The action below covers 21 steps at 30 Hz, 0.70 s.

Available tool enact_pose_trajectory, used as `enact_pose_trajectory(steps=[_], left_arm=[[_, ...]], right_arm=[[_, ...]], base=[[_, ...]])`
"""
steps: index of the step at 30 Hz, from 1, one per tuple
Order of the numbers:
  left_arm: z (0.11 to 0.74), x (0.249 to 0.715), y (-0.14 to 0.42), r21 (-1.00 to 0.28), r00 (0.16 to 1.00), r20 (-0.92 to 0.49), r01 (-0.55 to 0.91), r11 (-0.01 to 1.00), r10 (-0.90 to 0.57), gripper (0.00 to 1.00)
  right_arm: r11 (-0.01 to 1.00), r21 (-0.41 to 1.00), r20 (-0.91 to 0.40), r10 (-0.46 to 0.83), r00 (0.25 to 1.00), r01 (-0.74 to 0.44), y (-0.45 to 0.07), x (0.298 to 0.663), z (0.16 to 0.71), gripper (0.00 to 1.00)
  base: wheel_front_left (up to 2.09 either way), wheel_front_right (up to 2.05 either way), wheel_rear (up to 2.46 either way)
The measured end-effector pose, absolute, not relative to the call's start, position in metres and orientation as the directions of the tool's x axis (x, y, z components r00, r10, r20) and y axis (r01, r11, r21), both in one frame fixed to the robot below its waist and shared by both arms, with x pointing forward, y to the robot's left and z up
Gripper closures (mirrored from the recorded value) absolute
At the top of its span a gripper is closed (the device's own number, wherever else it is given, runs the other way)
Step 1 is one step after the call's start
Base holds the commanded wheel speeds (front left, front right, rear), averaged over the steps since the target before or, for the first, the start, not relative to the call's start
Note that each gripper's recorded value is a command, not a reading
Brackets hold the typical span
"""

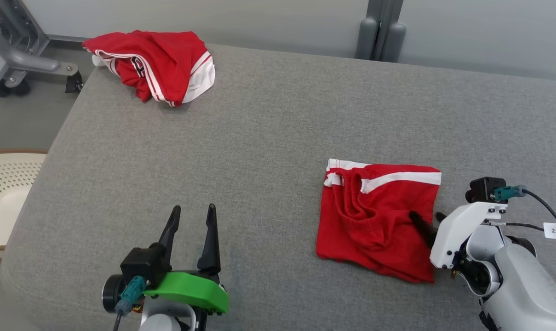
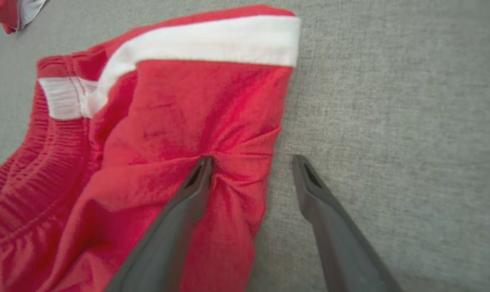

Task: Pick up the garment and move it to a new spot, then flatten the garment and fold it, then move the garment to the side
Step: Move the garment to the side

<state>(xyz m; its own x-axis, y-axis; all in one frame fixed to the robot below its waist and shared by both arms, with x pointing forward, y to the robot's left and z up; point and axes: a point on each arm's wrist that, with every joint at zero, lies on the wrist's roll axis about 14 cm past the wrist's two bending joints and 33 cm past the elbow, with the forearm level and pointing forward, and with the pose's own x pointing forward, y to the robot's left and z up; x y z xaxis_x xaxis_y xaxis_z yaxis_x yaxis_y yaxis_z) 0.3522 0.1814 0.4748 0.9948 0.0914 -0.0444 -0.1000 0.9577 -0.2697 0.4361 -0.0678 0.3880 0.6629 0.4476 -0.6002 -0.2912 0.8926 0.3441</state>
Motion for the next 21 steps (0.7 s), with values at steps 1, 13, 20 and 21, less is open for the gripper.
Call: enact_pose_trajectory(steps=[1, 13, 20, 21], left_arm=[[0.474, 0.352, 0.182, -0.269, 0.994, -0.047, -0.104, 0.957, 0.095, 0.0], [0.476, 0.367, 0.168, -0.272, 0.998, -0.037, -0.055, 0.961, 0.047, 0.0], [0.483, 0.395, 0.131, -0.266, 0.997, -0.003, 0.071, 0.961, -0.075, 0.0], [0.483, 0.399, 0.126, -0.265, 0.996, -0.001, 0.089, 0.96, -0.092, 0.0]], right_arm=[[0.891, 0.346, -0.604, 0.451, 0.657, -0.294, -0.066, 0.437, 0.387, 0.0], [0.909, 0.292, -0.555, 0.415, 0.721, -0.298, -0.086, 0.46, 0.399, 1.0], [0.959, 0.222, -0.518, 0.268, 0.812, -0.175, -0.161, 0.478, 0.416, 1.0], [0.964, 0.214, -0.511, 0.248, 0.823, -0.158, -0.171, 0.478, 0.418, 1.0]], base=[[0.0, 0.0, 0.0], [0.0, 0.0, 0.0], [0.0, 0.0, 0.0], [0.0, 0.0, 0.0]])
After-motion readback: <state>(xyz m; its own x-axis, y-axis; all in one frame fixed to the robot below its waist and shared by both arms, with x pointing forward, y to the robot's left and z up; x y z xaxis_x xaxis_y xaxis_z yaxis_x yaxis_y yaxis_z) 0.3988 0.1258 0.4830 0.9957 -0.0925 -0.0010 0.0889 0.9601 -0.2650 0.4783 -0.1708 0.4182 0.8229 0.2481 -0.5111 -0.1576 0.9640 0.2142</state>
